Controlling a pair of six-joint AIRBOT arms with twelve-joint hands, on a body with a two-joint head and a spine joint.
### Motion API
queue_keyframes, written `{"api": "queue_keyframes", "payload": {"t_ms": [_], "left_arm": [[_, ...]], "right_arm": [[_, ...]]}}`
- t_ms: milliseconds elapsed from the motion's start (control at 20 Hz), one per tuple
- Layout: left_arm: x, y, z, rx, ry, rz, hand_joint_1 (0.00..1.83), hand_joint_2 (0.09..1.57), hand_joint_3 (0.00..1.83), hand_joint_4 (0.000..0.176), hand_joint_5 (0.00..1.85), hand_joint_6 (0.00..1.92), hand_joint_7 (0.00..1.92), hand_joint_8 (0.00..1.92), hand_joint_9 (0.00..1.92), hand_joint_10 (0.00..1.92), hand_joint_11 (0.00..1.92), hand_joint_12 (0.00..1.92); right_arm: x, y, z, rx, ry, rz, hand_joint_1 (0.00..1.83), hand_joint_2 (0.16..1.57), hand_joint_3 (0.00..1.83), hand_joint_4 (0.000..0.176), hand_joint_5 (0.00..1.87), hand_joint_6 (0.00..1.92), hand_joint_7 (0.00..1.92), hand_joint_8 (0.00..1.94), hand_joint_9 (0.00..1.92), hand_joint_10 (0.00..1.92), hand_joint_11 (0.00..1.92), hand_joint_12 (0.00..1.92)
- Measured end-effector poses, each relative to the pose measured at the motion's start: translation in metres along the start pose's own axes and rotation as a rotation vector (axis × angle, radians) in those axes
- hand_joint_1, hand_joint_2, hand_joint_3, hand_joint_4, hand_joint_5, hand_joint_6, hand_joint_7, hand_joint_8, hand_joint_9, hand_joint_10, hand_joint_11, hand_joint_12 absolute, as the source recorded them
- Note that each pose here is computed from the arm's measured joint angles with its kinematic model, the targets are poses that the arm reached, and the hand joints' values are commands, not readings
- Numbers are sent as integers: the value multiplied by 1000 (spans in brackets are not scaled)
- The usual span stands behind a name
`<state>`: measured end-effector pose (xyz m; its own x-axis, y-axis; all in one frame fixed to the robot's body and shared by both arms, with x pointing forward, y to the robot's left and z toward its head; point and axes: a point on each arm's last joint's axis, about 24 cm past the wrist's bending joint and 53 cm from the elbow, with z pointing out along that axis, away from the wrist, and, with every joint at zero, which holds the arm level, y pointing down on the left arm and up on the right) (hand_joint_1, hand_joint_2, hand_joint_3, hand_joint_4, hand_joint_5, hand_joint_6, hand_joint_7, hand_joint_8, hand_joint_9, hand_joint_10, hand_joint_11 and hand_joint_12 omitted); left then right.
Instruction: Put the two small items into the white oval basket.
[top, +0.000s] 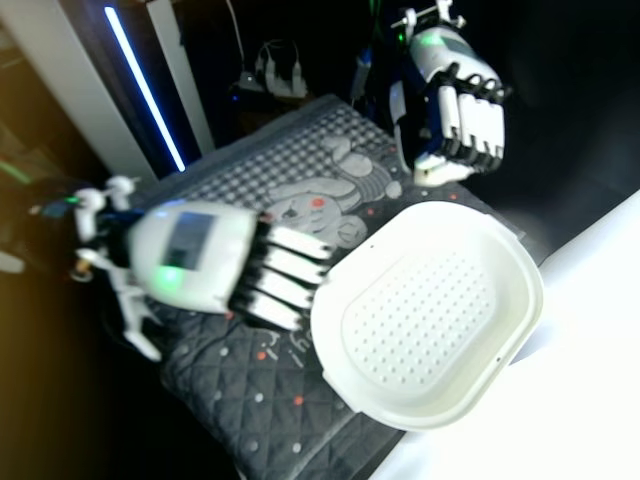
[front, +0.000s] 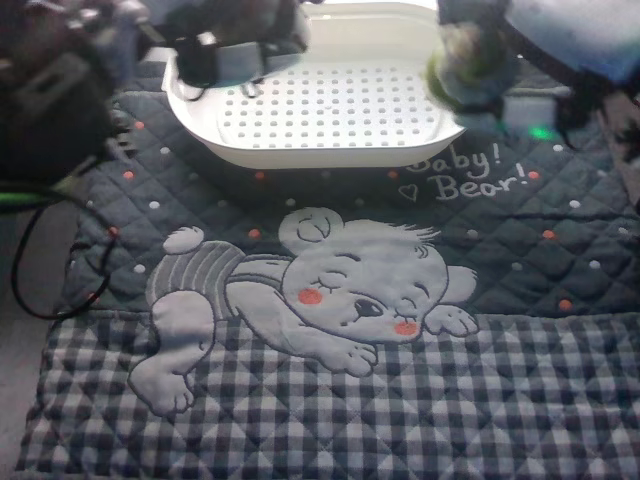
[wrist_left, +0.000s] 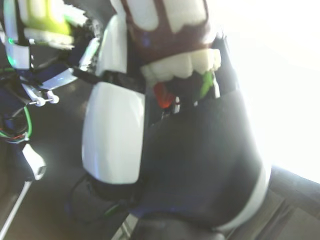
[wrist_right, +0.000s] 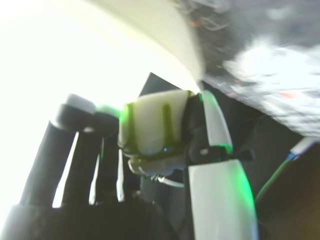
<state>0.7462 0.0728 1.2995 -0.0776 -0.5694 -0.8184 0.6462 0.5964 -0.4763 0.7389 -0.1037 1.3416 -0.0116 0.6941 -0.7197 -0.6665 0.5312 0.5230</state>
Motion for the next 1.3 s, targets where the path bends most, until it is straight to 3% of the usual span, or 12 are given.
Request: {"api": "queue_keyframes", "payload": {"t_ms": [50, 100, 150, 200, 250, 300, 350, 500, 850, 1050, 1150, 1300], "left_arm": [[11, 14, 6, -46, 34, -11, 1626, 1309, 1, 0, 303, 1836, 340, 1760, 440, 1884, 557, 1920], [25, 32, 9, -107, 85, -24, 1137, 1173, 0, 16, 180, 1204, 177, 1101, 234, 1390, 117, 1817], [27, 35, 9, -118, 95, -24, 894, 1149, 0, 76, 111, 878, 151, 640, 46, 1054, 23, 1662], [30, 39, 8, -134, 106, -25, 732, 1140, 0, 121, 40, 537, 80, 262, 8, 482, 4, 1351], [33, 41, 7, -144, 116, -6, 589, 1079, 3, 134, 13, 131, 15, 52, 1, 96, 0, 779], [34, 40, 7, -147, 117, -4, 519, 1021, 0, 147, 2, 25, 2, 10, 0, 18, 0, 155], [35, 41, 6, -149, 120, -2, 496, 991, 0, 153, 0, 4, 0, 1, 0, 3, 0, 30], [32, 45, 3, -163, 115, 0, 458, 955, 0, 175, 0, 0, 0, 0, 0, 0, 0, 0], [-3, 44, -43, -149, 45, 22, 440, 961, 0, 176, 0, 0, 0, 0, 0, 0, 0, 0], [-11, 34, -84, -109, -11, 41, 419, 993, 9, 128, 0, 0, 0, 0, 0, 0, 0, 0], [-11, 29, -106, -95, -20, 38, 457, 1006, 12, 125, 0, 0, 0, 0, 0, 0, 0, 0], [-20, 20, -133, -55, -62, 32, 539, 1044, 22, 127, 0, 0, 0, 0, 0, 0, 0, 0]], "right_arm": [[11, -9, 7, 29, 24, 9, 1113, 1001, 730, 0, 555, 1799, 731, 1726, 877, 1921, 947, 1921], [30, -22, 10, 82, 90, 16, 876, 1107, 95, 48, 104, 904, 139, 640, 133, 755, 146, 1516], [31, -24, 9, 90, 97, 20, 734, 1063, 23, 86, 20, 300, 27, 127, 26, 150, 28, 851], [32, -26, 9, 97, 101, 17, 661, 1037, 5, 110, 3, 59, 5, 25, 4, 29, 5, 169], [29, -29, 9, 104, 95, 19, 581, 1010, 0, 147, 0, 11, 0, 4, 0, 5, 0, 33], [28, -29, 9, 106, 92, 21, 524, 1011, 0, 170, 0, 1, 0, 0, 0, 0, 0, 6], [28, -30, 9, 107, 90, 21, 514, 1017, 0, 169, 0, 0, 0, 0, 0, 0, 0, 0], [29, -28, 10, 105, 96, 13, 482, 1014, 0, 176, 0, 0, 0, 0, 0, 0, 0, 0], [7, 4, -23, 43, 101, -100, 430, 1036, 8, 176, 0, 0, 0, 0, 0, 0, 0, 0], [-27, 32, -49, -28, 50, -168, 409, 1029, 2, 172, 0, 0, 0, 0, 0, 0, 35, 17], [-35, 49, -63, -68, 49, -204, 396, 1033, 4, 152, 0, 0, 0, 0, 0, 0, 7, 8], [-27, 52, -77, -78, 68, -207, 351, 994, 0, 170, 0, 0, 0, 0, 0, 0, 0, 0]]}}
